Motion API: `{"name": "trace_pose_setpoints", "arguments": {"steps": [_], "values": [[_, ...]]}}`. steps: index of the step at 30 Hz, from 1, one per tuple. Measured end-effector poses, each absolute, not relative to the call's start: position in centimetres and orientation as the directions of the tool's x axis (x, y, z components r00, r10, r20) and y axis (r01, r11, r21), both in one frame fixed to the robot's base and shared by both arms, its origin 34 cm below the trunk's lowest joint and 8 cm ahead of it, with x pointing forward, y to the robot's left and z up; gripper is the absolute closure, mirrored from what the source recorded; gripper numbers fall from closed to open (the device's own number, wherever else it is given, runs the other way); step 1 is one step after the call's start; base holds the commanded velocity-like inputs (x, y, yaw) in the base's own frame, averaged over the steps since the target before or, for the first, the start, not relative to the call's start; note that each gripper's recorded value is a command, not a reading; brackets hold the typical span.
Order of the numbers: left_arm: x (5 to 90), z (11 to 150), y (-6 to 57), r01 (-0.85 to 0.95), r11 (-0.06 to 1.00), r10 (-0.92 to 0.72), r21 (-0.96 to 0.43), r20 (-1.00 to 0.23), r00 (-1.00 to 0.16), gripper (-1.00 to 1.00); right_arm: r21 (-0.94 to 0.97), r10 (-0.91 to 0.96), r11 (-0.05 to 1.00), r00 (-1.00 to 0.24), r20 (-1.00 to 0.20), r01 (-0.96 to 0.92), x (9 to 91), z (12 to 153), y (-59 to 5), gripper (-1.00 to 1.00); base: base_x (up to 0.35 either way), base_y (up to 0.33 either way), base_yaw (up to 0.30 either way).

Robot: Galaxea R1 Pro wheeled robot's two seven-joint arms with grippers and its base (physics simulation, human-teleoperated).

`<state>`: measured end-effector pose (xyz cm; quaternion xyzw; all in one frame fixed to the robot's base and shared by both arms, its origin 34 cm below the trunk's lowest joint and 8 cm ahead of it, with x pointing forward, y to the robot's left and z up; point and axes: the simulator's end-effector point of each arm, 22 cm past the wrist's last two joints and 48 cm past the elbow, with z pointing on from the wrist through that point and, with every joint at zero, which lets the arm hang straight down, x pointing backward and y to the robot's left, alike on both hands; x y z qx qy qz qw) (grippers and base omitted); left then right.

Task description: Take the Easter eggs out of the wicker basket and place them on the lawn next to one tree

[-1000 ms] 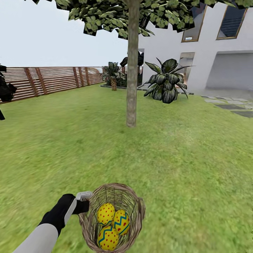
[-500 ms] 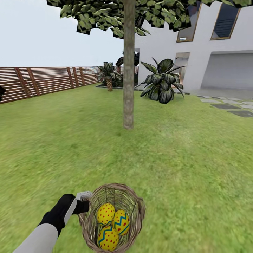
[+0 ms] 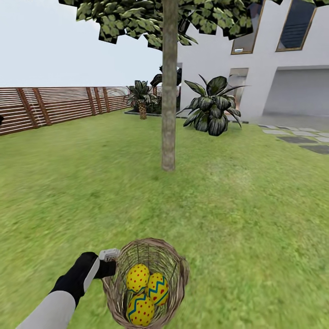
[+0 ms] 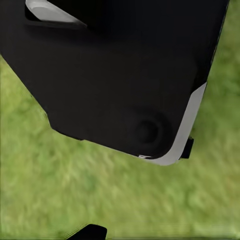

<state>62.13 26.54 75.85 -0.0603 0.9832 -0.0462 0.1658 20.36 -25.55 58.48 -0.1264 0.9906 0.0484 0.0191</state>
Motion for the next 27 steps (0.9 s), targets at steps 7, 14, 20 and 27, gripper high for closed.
{"name": "trace_pose_setpoints", "arguments": {"steps": [7,14,20,27], "values": [[62.57,76.26,26.61,-0.102,0.989,-0.134,-0.111,-0.332,-0.934,1.00,0.092,-0.249,0.963,-0.967,-0.051,-0.252,20.39,58.48,-25.46,-1.00,0.324,0.077,0.000],[62.61,76.30,26.62,-0.102,0.989,-0.134,-0.111,-0.334,-0.933,1.00,0.093,-0.250,0.963,-0.967,-0.051,-0.254,20.39,58.48,-25.41,-1.00,0.324,0.077,0.000],[62.66,76.34,26.61,-0.102,0.989,-0.134,-0.111,-0.335,-0.933,1.00,0.093,-0.250,0.963,-0.967,-0.051,-0.254,20.39,58.48,-25.41,-1.00,0.324,0.077,0.000],[62.65,76.33,26.65,-0.102,0.989,-0.134,-0.111,-0.335,-0.933,1.00,0.093,-0.250,0.963,-0.967,-0.051,-0.254,20.39,58.48,-25.41,-1.00,0.324,0.077,0.000]]}}
